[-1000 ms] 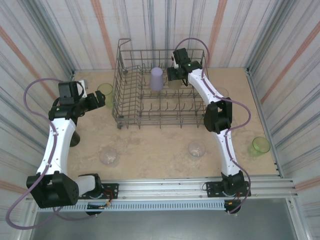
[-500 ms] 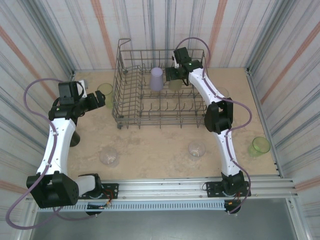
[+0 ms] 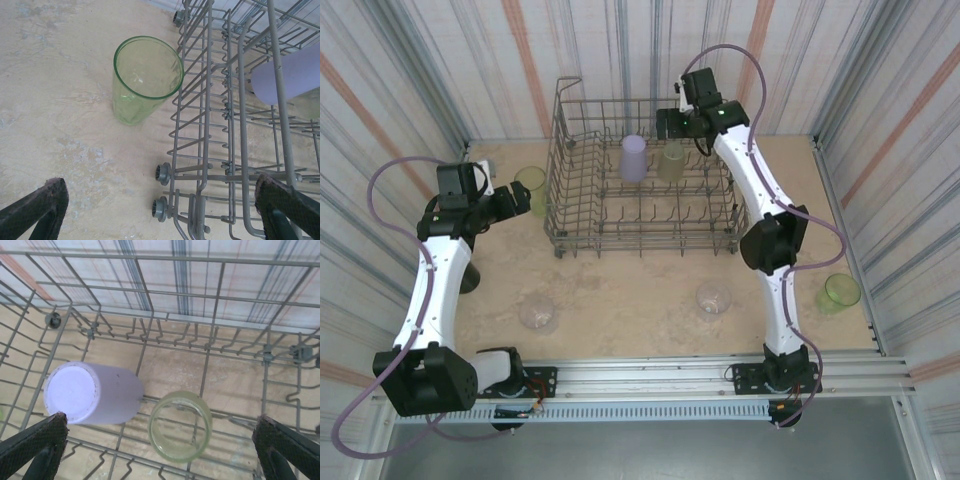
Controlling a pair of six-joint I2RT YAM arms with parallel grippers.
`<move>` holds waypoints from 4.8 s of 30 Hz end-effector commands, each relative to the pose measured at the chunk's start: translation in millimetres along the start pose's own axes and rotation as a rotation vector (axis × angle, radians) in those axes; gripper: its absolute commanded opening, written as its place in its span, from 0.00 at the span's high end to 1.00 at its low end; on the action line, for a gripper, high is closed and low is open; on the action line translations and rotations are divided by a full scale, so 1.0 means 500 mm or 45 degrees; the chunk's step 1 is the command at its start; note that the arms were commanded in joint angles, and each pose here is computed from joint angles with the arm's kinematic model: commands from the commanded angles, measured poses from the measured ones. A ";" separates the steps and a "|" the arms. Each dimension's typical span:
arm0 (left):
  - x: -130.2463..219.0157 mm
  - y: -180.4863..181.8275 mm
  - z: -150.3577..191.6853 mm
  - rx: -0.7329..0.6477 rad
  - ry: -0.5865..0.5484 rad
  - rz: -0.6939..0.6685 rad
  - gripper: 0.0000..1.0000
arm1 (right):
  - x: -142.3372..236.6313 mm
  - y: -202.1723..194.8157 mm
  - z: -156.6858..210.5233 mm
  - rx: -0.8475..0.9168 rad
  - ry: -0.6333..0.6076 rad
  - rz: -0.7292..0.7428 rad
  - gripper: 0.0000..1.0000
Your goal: Load the cups into the dish rack
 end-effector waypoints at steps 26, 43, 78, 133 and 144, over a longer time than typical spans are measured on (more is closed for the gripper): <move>0.011 0.002 0.003 0.021 -0.023 0.004 0.01 | 0.340 -0.185 0.212 -0.453 0.026 0.435 0.01; 0.005 0.000 0.004 0.033 -0.009 0.027 0.01 | 0.435 -0.320 0.425 -0.792 0.122 0.879 0.01; -0.013 0.006 0.008 0.041 0.022 0.010 0.01 | 0.339 -0.500 0.603 -1.147 0.374 0.962 0.08; 0.136 -0.044 0.017 0.235 0.130 0.130 0.01 | 0.335 -0.356 0.264 -0.811 0.020 0.302 1.00; 0.179 -0.080 0.016 0.367 0.096 0.243 0.01 | 0.302 -0.235 0.194 -0.679 -0.010 -0.022 1.00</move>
Point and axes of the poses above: each hand's point on the last joint's axis, 136 mm out from that joint toward the fingers, its own x axis back along the fingers, its own y axis along the line the jaws close on, z = x × y, the point moved 10 cm from there along x, back along the fingers
